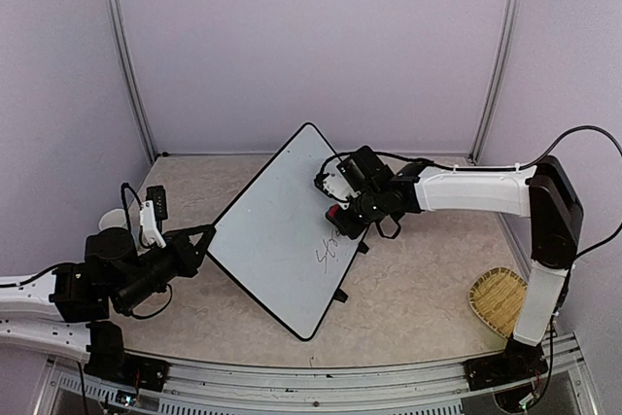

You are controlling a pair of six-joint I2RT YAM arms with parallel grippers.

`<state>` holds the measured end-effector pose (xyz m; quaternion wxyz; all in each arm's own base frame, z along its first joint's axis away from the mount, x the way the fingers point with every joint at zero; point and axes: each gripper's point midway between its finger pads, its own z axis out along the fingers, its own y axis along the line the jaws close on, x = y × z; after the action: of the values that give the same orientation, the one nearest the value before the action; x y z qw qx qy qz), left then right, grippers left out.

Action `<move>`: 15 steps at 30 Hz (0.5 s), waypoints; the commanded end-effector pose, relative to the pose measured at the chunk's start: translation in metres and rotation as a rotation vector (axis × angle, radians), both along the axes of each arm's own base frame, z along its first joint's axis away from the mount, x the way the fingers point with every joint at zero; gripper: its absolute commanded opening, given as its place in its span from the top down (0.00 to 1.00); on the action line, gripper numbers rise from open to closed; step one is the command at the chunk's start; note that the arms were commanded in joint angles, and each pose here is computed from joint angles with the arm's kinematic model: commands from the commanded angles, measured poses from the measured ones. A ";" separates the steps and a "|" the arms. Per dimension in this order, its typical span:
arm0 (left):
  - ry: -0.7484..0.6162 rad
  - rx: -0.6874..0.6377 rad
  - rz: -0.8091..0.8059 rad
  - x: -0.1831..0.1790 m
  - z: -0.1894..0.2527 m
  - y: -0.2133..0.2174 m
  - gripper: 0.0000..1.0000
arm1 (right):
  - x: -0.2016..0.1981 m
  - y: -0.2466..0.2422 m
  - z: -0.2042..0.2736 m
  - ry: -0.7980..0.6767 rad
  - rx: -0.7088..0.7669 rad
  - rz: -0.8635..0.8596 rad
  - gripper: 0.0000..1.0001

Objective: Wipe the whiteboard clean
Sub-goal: Erase the whiteboard at the center of the board.

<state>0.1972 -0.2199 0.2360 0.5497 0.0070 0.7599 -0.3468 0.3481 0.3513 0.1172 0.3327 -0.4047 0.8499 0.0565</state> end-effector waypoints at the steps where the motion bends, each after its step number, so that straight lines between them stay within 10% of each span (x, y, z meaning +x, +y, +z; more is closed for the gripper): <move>1: 0.025 0.140 -0.217 -0.027 -0.031 -0.026 1.00 | -0.006 0.000 -0.017 0.058 -0.007 0.012 0.80; 15: 0.031 0.141 -0.213 -0.027 -0.033 -0.025 1.00 | 0.007 0.054 0.048 -0.004 0.141 0.103 0.80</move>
<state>0.1972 -0.2204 0.2365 0.5499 0.0070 0.7592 -0.3480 0.3586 0.3694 0.1462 0.3343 -0.4076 0.8464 0.0758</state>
